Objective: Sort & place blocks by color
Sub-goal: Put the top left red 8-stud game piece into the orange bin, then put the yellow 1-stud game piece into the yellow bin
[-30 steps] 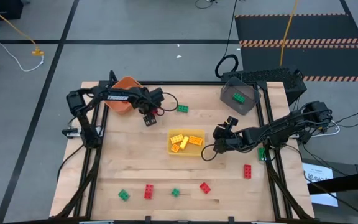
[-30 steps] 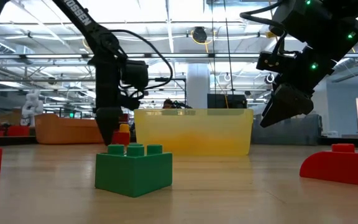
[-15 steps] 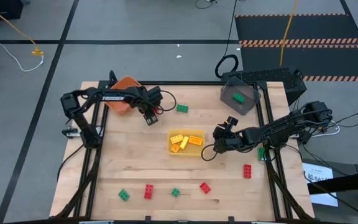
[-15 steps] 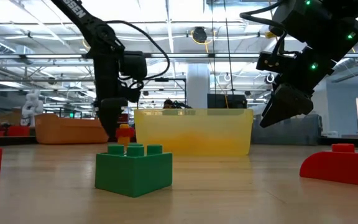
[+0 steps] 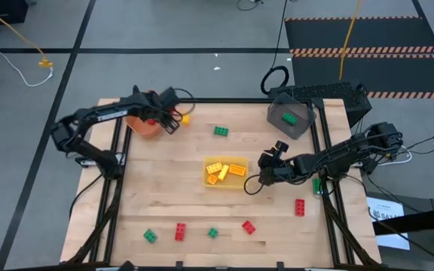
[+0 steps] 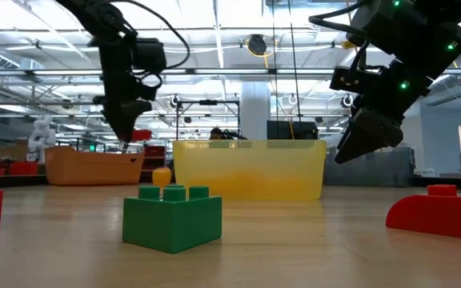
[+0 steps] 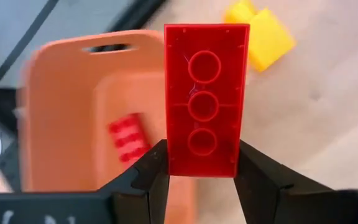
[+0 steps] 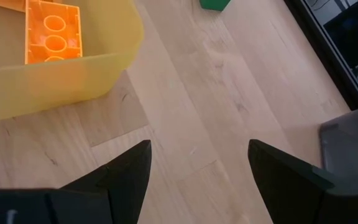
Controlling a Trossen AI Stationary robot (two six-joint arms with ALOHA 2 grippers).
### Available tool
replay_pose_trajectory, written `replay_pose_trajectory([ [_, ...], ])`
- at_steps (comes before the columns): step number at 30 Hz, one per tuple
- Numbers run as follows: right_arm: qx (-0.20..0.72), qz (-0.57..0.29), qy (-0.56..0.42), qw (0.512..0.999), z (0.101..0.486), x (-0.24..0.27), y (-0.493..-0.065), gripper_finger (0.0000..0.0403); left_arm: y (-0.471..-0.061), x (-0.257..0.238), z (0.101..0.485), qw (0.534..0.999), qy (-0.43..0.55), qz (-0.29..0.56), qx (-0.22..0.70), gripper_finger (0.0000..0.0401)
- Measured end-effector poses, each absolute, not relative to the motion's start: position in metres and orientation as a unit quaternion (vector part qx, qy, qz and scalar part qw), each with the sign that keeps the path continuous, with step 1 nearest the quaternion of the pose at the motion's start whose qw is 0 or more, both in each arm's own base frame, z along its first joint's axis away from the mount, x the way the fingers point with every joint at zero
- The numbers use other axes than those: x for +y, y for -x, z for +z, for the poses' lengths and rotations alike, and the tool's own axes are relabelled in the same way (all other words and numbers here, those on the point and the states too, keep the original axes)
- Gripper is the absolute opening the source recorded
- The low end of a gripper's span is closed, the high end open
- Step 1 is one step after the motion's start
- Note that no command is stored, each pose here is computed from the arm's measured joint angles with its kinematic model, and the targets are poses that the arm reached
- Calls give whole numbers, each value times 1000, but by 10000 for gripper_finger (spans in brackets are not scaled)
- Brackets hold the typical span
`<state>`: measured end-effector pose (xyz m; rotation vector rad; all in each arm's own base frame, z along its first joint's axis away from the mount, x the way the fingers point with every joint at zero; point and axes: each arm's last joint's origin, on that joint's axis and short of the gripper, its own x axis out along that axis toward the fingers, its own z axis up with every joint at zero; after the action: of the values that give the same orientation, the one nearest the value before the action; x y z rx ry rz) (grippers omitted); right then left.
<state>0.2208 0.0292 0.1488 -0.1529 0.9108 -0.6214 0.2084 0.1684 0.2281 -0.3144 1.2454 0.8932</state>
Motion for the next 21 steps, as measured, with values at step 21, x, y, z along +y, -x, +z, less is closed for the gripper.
replay_pose_trajectory([
  [21, 432, -296, 69, 849, 149, 29, -221, 258, -164, 197, 232, 650, 199, 458, 573, 302],
])
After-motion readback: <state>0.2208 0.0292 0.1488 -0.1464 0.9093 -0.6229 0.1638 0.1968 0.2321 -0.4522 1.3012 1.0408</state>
